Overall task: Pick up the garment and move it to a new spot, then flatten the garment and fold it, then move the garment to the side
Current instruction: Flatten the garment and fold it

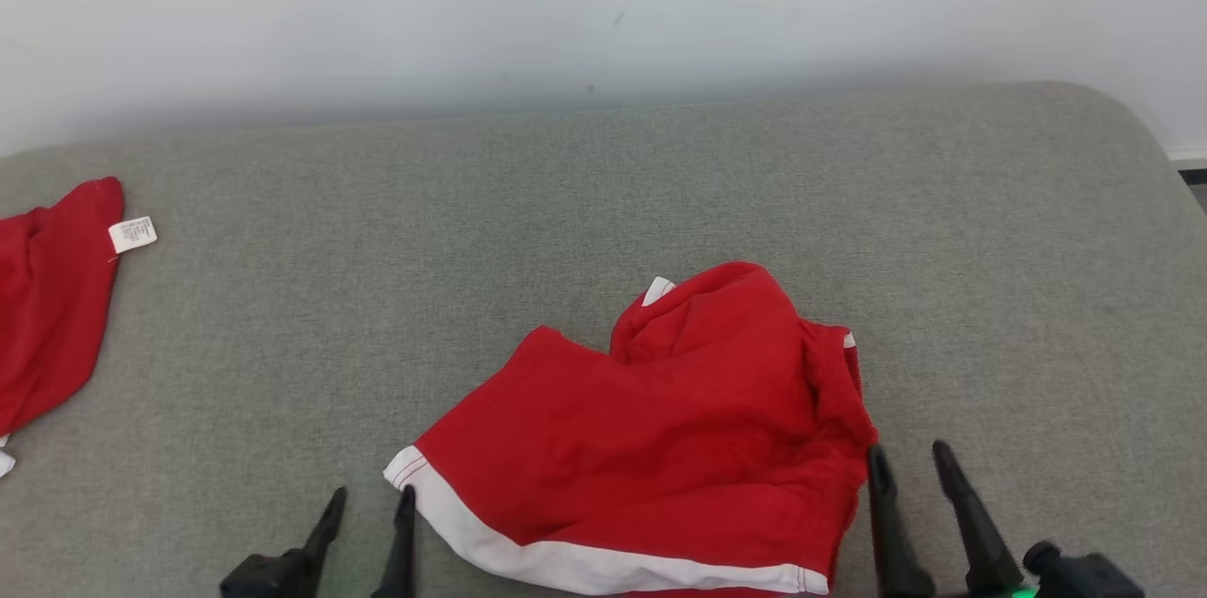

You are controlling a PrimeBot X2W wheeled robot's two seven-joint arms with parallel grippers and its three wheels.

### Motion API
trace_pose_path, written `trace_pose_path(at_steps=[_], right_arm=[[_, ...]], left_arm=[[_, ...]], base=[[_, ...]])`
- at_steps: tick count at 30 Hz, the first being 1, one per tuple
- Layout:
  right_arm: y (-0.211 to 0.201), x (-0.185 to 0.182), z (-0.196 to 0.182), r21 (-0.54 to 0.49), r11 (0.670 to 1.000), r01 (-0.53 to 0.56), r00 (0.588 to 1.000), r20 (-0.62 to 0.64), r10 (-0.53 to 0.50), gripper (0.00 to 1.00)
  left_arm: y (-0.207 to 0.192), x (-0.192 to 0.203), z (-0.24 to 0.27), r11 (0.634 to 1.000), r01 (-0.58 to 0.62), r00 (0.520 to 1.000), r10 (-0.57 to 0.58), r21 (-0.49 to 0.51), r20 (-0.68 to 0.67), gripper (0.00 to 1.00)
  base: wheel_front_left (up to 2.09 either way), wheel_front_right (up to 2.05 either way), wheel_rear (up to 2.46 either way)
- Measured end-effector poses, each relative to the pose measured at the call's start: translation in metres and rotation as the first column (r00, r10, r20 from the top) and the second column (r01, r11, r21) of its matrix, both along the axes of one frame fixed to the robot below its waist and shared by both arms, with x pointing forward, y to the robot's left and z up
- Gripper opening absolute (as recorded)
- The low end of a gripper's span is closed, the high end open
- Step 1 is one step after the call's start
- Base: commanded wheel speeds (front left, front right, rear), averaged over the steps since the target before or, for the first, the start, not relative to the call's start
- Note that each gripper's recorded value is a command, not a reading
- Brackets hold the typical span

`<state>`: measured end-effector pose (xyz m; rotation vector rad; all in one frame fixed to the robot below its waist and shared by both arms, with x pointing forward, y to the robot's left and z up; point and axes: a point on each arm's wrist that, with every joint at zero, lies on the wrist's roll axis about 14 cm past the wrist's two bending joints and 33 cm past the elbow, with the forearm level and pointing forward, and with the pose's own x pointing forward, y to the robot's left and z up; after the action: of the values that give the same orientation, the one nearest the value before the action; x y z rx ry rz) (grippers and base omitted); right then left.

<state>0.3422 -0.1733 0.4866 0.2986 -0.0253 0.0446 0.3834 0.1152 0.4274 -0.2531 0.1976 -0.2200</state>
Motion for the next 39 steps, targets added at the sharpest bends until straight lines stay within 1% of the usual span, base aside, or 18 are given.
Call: trace_pose_path(at_steps=[1,3,4,7,11,17,21,24,25,26,27,28,29,30,33,35,39], right_arm=[[0.004,-0.01,-0.006,-0.016,1.0,-0.026,0.999,-0.023,0.026,1.0],[0.009,-0.022,-0.016,-0.028,0.998,-0.054,0.997,-0.059,0.052,1.0],[0.022,-0.036,-0.028,-0.031,0.994,-0.108,0.989,-0.105,0.104,1.0],[0.031,-0.042,-0.039,-0.031,0.988,-0.151,0.979,-0.144,0.145,1.0],[0.032,-0.035,-0.044,-0.025,0.988,-0.15,0.977,-0.158,0.144,1.0],[0.043,-0.037,-0.062,-0.022,0.98,-0.199,0.958,-0.214,0.19,1.0],[0.046,-0.041,-0.071,-0.017,0.975,-0.221,0.946,-0.245,0.21,1.0],[0.047,-0.046,-0.078,-0.017,0.971,-0.237,0.936,-0.271,0.223,1.0],[0.048,-0.047,-0.081,-0.02,0.97,-0.243,0.933,-0.279,0.228,1.0],[0.049,-0.047,-0.084,-0.026,0.967,-0.255,0.928,-0.289,0.237,1.0],[0.052,-0.048,-0.086,-0.028,0.963,-0.268,0.923,-0.296,0.248,1.0],[0.054,-0.048,-0.088,-0.029,0.96,-0.278,0.918,-0.302,0.256,0.5],[0.057,-0.048,-0.09,-0.029,0.957,-0.289,0.914,-0.308,0.266,0.29],[0.06,-0.046,-0.09,-0.033,0.953,-0.301,0.911,-0.307,0.277,0.0],[0.065,-0.038,-0.086,-0.042,0.946,-0.32,0.91,-0.29,0.295,0.0],[0.064,-0.035,-0.08,-0.035,0.95,-0.31,0.918,-0.27,0.289,0.0],[0.055,-0.042,-0.074,-0.027,0.955,-0.295,0.926,-0.256,0.279,0.0]], left_arm=[[0.008,0.002,-0.002,0.999,0.019,1.0,-0.019,0.04,-0.001,1.0],[0.014,0.011,0.003,0.997,0.035,0.999,-0.036,0.067,0.021,1.0],[0.015,0.02,0.007,0.993,0.067,0.997,-0.069,0.099,0.025,1.0],[0.017,0.024,0.0,0.987,0.097,0.995,-0.097,0.127,-0.008,1.0],[0.01,0.028,-0.01,0.982,0.138,0.99,-0.133,0.132,-0.047,1.0],[-0.004,0.03,-0.02,0.973,0.189,0.98,-0.179,0.128,-0.09,1.0],[0.001,0.032,-0.026,0.973,0.183,0.98,-0.169,0.138,-0.108,1.0],[-0.004,0.03,-0.032,0.97,0.202,0.974,-0.184,0.134,-0.135,1.0],[-0.006,0.029,-0.034,0.97,0.205,0.972,-0.187,0.131,-0.142,0.62],[-0.007,0.028,-0.035,0.97,0.208,0.971,-0.189,0.129,-0.147,0.41],[-0.007,0.029,-0.037,0.97,0.208,0.97,-0.188,0.126,-0.154,0.34],[-0.008,0.029,-0.037,0.97,0.211,0.969,-0.19,0.125,-0.155,0.1],[-0.009,0.029,-0.038,0.971,0.21,0.969,-0.19,0.117,-0.159,0.0],[-0.011,0.028,-0.04,0.971,0.213,0.967,-0.193,0.109,-0.166,0.0],[-0.013,0.028,-0.039,0.972,0.214,0.968,-0.197,0.1,-0.157,0.0],[-0.012,0.028,-0.038,0.976,0.199,0.971,-0.185,0.084,-0.15,0.0],[-0.005,0.022,-0.033,0.984,0.168,0.979,-0.159,0.063,-0.128,0.0]], base=[[0.0,0.0,0.0],[0.0,0.0,0.0],[0.0,0.0,0.0],[0.0,0.0,0.0],[0.0,0.0,0.0],[0.0,0.0,0.0],[0.0,0.0,0.0],[0.0,0.0,0.0],[0.0,0.0,0.0],[0.0,0.0,0.0],[0.0,0.0,0.0],[0.0,0.0,0.0],[0.0,0.0,0.0],[0.0,0.0,0.0],[0.0,0.0,0.0],[0.0,0.0,0.0],[0.0,0.0,0.0]])
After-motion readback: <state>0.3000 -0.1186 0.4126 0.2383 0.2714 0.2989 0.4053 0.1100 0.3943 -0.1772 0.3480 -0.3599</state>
